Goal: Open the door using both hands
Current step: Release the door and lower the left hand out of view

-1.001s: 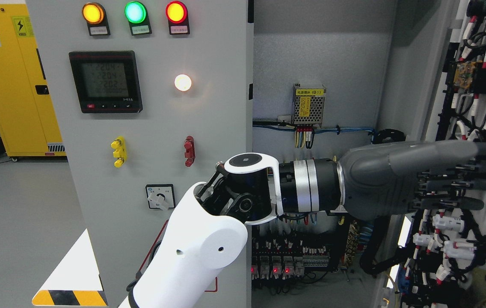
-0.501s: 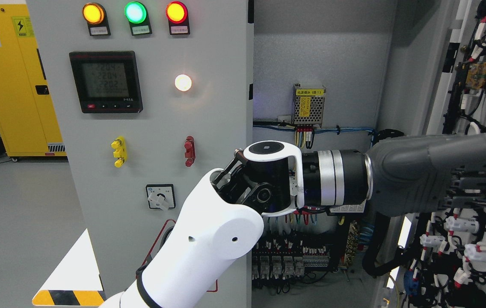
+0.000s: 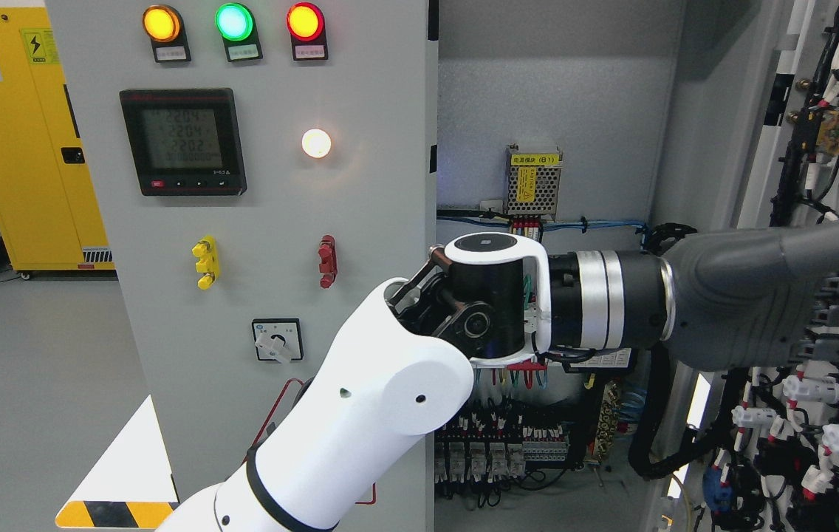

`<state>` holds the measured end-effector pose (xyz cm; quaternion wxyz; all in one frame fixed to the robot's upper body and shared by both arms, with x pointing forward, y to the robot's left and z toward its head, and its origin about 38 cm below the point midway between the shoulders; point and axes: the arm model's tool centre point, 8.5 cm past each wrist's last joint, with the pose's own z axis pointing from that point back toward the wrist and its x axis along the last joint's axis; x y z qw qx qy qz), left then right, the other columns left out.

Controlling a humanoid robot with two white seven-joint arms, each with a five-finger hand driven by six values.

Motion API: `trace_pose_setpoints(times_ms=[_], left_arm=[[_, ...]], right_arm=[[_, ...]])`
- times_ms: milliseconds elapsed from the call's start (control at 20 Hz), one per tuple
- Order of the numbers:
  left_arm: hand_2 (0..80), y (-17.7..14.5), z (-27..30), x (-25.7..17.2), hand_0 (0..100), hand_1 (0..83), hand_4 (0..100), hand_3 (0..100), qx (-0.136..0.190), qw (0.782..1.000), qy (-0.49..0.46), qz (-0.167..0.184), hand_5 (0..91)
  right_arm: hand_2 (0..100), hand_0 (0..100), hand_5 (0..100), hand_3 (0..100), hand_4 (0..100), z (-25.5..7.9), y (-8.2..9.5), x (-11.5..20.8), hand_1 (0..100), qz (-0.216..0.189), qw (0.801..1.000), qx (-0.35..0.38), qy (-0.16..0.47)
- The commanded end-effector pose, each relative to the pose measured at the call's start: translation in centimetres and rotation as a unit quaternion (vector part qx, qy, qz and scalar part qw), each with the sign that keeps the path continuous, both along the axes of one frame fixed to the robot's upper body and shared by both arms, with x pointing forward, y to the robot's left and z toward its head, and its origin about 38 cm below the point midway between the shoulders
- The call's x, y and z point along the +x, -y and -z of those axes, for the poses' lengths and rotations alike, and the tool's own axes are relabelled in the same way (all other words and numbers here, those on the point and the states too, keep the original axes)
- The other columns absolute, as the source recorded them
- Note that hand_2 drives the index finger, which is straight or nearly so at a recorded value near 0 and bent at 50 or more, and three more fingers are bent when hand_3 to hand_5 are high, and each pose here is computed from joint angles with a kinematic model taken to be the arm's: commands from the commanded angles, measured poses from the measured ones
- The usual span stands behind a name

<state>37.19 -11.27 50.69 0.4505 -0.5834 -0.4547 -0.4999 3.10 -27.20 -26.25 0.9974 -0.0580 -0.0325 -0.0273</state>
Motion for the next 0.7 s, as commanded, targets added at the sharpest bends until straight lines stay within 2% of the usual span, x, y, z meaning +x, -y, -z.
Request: trace_pose_setpoints(times_ms=[0, 300, 551, 651], left_arm=[[0.0, 1.0, 0.9, -0.2, 12, 55.6, 0, 0, 0.021, 1.000, -0.008, 0.008, 0.0], [0.0, 0.5, 0.8, -0.4, 12, 55.6, 0, 0, 0.013, 1.000, -0.004, 0.008, 0.0], [0.0, -2.6, 0.0, 1.4, 12, 55.6, 0, 0, -0.036, 0.999, -0.019, -0.016, 0.0], [0.0, -4.4, 0.5, 2.3, 12, 55.6, 0, 0, -0.056, 0.998, -0.021, -0.037, 0.0]], right_arm=[[4, 0, 0, 0, 0, -0.2, 1.3, 1.5, 50, -0.001, 1.000, -0.010, 0.011], [4, 0, 0, 0, 0, -0.2, 1.4, 1.5, 50, -0.001, 1.000, -0.011, 0.012], [4, 0, 0, 0, 0, -0.2, 1.4, 1.5, 50, -0.001, 1.000, -0.011, 0.011], [4, 0, 0, 0, 0, -0.2, 1.5, 1.5, 50, -0.001, 1.000, -0.012, 0.012]])
